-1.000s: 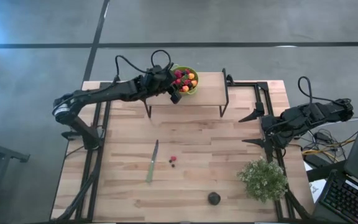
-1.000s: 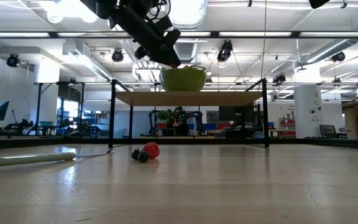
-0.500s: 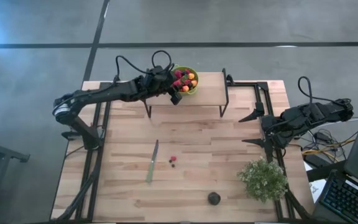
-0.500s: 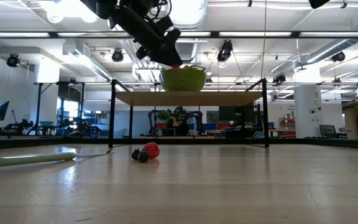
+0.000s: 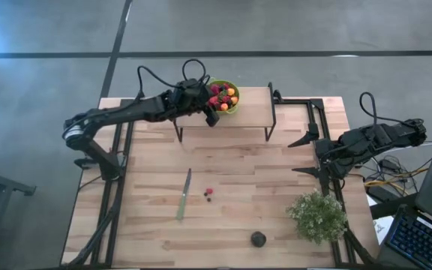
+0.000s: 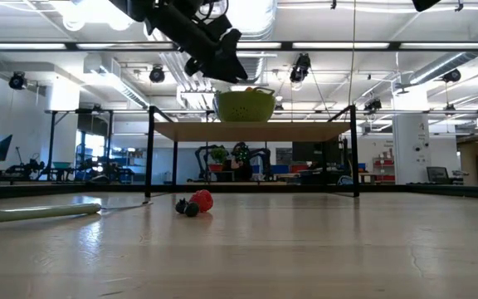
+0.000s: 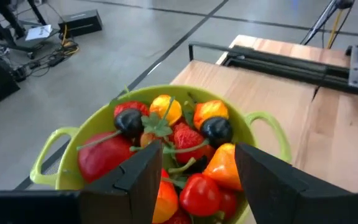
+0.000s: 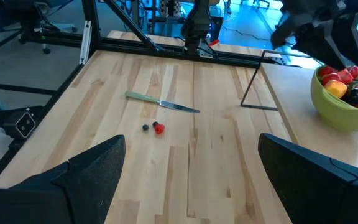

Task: Pick & Place Fruit
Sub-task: Put the raspberry into the green colander on the shelf

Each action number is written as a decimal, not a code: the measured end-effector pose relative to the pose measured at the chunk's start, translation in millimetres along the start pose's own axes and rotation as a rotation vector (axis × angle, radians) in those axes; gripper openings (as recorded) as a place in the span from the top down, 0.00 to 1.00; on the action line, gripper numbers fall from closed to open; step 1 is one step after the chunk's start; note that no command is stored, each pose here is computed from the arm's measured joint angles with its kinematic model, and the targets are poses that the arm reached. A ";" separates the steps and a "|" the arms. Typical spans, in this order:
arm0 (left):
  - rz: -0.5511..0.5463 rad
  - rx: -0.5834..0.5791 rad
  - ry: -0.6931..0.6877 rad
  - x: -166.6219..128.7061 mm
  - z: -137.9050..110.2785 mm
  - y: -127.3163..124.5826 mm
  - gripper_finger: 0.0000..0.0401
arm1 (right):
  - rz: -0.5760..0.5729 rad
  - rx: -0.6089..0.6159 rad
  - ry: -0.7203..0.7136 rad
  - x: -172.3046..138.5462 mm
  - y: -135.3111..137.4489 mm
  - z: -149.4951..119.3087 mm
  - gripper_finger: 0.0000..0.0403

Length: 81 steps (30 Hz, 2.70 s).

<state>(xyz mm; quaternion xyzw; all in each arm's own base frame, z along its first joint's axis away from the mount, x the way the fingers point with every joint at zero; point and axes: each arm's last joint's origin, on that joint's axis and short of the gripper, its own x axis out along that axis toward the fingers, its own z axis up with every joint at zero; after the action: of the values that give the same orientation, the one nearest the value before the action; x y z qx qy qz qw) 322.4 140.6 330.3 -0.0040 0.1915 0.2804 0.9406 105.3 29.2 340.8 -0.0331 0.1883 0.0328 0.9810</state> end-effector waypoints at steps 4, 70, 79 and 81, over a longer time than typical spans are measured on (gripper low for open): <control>-0.060 -0.005 -0.016 -2.0 4.3 -1.6 0.48 | 0.000 0.000 0.001 0.1 0.0 -0.1 0.10; -0.522 0.295 0.381 -83.7 -137.0 -168.7 0.50 | 0.000 0.000 0.000 0.0 0.0 0.0 0.10; -0.514 0.297 0.328 -85.7 -148.1 -174.7 0.50 | 0.000 0.000 0.001 0.3 0.1 -0.1 0.10; -0.514 0.298 0.323 -86.5 -151.5 -175.4 0.50 | 0.000 0.000 0.001 0.2 0.1 0.0 0.10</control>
<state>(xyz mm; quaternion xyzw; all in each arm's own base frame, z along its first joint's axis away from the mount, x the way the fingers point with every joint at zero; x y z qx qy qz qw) 294.4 -70.1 203.8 0.0411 0.3699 -0.0014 0.9282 105.5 29.3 340.8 -0.0332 0.1887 0.0330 0.9809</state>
